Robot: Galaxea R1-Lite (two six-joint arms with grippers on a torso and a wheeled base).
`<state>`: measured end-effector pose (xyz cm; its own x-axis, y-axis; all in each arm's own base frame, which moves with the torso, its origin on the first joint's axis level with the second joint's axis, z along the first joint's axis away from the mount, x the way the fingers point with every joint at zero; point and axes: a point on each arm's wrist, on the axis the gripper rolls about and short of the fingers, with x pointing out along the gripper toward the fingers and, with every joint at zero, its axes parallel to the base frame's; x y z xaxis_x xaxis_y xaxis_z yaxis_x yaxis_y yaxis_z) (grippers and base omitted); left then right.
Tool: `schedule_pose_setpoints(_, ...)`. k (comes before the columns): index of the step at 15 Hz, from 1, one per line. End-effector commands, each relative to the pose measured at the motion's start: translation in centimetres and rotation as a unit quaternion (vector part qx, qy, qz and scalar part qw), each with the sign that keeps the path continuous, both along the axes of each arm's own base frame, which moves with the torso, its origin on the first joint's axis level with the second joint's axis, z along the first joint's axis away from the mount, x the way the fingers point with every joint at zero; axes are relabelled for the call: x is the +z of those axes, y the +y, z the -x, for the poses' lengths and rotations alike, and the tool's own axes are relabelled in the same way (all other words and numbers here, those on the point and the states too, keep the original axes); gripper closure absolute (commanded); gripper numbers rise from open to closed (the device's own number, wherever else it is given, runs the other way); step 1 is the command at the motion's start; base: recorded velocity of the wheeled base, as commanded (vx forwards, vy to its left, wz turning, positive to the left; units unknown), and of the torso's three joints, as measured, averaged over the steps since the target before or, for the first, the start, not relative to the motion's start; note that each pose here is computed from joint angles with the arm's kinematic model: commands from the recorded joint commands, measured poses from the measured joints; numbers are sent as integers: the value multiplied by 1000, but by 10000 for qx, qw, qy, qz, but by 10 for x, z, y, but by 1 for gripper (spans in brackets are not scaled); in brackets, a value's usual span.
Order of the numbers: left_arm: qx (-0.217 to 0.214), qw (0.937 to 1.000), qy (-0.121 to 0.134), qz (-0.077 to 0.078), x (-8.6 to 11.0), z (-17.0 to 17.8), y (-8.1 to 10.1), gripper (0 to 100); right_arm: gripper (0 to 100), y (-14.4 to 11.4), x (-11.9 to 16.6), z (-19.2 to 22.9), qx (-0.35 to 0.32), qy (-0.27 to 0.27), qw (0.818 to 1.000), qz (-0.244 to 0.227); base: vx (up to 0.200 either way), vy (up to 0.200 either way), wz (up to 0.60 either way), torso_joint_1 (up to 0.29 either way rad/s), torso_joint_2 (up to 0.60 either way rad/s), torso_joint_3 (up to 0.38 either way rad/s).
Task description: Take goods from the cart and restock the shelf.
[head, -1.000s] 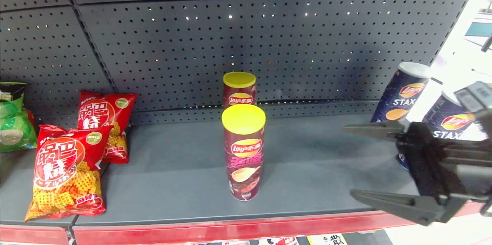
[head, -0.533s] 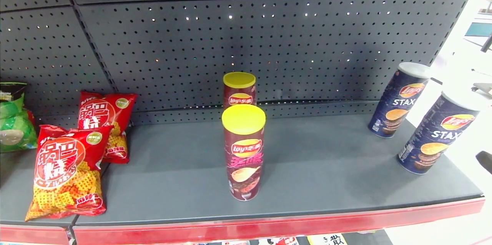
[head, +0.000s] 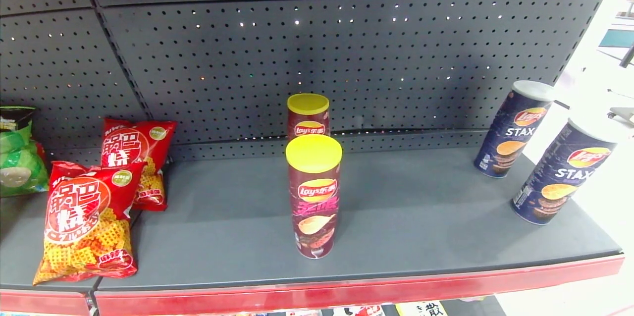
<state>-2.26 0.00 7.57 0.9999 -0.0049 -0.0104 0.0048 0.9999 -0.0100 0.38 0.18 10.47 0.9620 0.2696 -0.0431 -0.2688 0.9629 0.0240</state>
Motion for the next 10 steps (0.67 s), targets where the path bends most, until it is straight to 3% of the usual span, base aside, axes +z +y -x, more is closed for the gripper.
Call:
schedule_pose_setpoints(1,2,10000,9,4,0,0,0,0,0,-3,-11,14,-116,-236,9996,-73,0,0,0,0,0,0)
schedule_pose_setpoints(2,2,10000,9,4,0,0,0,0,0,-4,-28,19,-184,289,9994,72,0,0,0,0,0,0)
schedule_pose_setpoints(4,2,10000,9,4,0,0,0,0,0,-4,-27,19,-220,257,9994,102,0,0,0,0,0,0)
schedule_pose_setpoints(6,2,10000,9,4,0,0,0,0,0,-2,-27,18,-825,333,9960,90,0,0,0,0,0,0)
schedule_pose_setpoints(10,2,10000,9,4,0,0,0,0,0,-1,-28,25,-1214,-144,9925,73,0,0,0,0,0,0)
